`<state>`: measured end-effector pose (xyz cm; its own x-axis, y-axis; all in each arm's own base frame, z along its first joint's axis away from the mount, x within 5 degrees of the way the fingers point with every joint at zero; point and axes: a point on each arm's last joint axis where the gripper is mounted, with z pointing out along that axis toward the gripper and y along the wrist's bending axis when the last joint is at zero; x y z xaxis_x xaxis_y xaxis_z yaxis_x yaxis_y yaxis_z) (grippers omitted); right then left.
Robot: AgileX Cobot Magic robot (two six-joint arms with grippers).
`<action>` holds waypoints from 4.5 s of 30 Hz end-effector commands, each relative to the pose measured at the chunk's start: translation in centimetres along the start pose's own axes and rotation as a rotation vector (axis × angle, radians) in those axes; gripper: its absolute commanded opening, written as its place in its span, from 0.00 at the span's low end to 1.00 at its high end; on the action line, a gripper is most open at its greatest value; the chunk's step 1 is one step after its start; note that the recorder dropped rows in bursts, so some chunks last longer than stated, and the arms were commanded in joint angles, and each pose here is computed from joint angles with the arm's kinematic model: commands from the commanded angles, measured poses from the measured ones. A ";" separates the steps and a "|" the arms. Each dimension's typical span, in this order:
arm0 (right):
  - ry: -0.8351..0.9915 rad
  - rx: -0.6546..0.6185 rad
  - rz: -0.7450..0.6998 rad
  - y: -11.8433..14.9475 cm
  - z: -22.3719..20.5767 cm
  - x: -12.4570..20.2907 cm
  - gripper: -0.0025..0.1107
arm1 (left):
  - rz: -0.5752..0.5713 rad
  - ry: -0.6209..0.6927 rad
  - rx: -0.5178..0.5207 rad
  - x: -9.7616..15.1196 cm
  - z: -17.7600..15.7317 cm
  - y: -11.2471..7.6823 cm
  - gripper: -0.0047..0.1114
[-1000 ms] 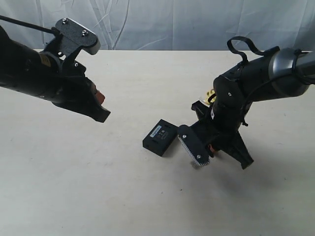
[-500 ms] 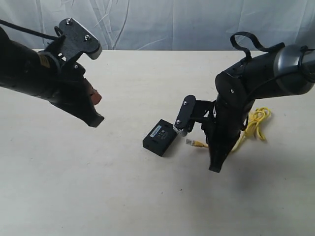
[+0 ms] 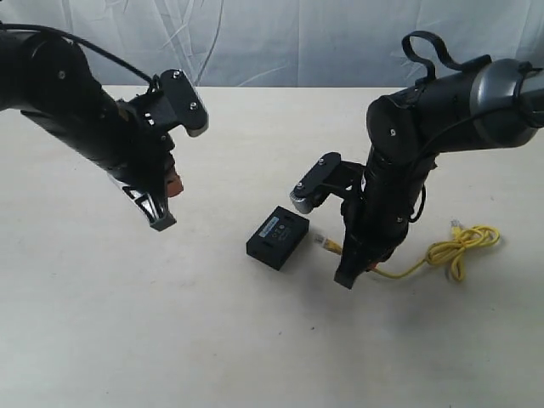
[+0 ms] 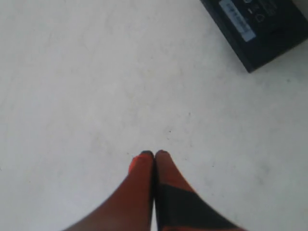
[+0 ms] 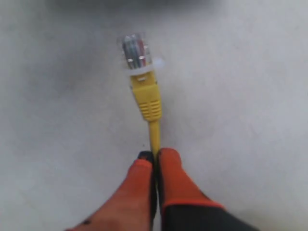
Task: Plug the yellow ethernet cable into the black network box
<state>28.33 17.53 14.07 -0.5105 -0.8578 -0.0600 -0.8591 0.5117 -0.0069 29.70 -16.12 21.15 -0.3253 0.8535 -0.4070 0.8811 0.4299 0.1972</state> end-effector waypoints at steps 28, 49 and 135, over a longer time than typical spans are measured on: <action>-0.039 -0.015 0.061 -0.1 0.9 -0.7 0.02 | 0.382 -0.259 0.303 -0.8 10.6 0.4 0.04; -0.035 -0.019 -0.044 0.0 0.9 -0.7 0.02 | 0.370 -0.352 0.388 -1.0 11.7 -0.5 0.04; -0.227 -0.022 -0.273 0.4 0.5 1.6 0.02 | 0.364 -0.349 0.384 -1.0 11.7 -0.5 0.04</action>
<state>27.14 16.12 13.18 -0.2553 -0.9272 -0.2742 -0.9634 0.2680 -0.0092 33.55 -20.48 10.83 0.1036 0.7562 -0.6460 0.9946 -0.0722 0.0750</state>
